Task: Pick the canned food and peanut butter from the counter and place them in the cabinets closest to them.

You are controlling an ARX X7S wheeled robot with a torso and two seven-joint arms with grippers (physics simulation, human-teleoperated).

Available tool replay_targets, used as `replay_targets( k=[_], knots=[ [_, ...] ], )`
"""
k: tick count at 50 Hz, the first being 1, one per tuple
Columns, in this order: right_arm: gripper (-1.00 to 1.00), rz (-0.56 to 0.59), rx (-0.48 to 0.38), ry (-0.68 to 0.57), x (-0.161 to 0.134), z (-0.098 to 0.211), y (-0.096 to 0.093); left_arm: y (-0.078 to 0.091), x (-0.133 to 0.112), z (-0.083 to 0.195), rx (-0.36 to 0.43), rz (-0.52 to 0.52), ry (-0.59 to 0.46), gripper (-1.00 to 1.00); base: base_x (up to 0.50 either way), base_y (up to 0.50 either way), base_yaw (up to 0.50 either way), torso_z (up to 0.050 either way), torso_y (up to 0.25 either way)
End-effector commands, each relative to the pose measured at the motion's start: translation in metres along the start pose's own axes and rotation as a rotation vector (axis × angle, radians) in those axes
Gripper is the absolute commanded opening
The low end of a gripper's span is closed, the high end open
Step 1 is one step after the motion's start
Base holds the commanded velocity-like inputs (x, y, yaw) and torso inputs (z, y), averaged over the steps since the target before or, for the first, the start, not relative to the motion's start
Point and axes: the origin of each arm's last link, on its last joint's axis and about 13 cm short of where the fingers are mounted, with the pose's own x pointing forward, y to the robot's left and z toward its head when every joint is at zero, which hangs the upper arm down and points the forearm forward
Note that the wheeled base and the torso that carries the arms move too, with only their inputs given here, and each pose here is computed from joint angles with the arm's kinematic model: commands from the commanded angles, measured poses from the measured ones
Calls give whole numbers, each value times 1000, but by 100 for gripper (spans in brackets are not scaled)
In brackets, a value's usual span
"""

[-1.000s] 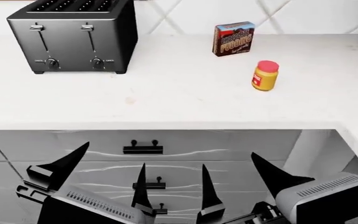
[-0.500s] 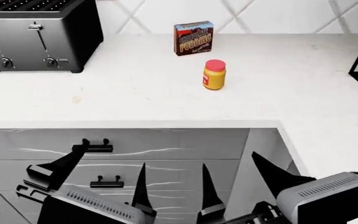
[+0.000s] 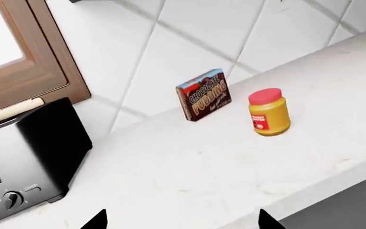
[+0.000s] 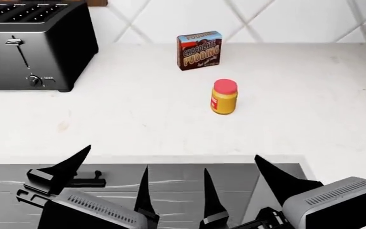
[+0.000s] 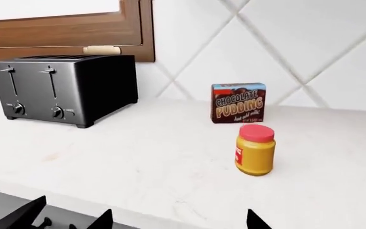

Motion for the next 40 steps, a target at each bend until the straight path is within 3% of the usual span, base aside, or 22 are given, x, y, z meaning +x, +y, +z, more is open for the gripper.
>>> replay_targets(
  k=[1,40],
  knots=[
    [100,4,1,-1,0,0,0,0,0,0,0,-1,1,100,500,-45,0,0,0],
    [100,2,-4,-11,-1,1,-1,-2,1,0,4,-7,2,100,474,-44,0,0,1]
  ],
)
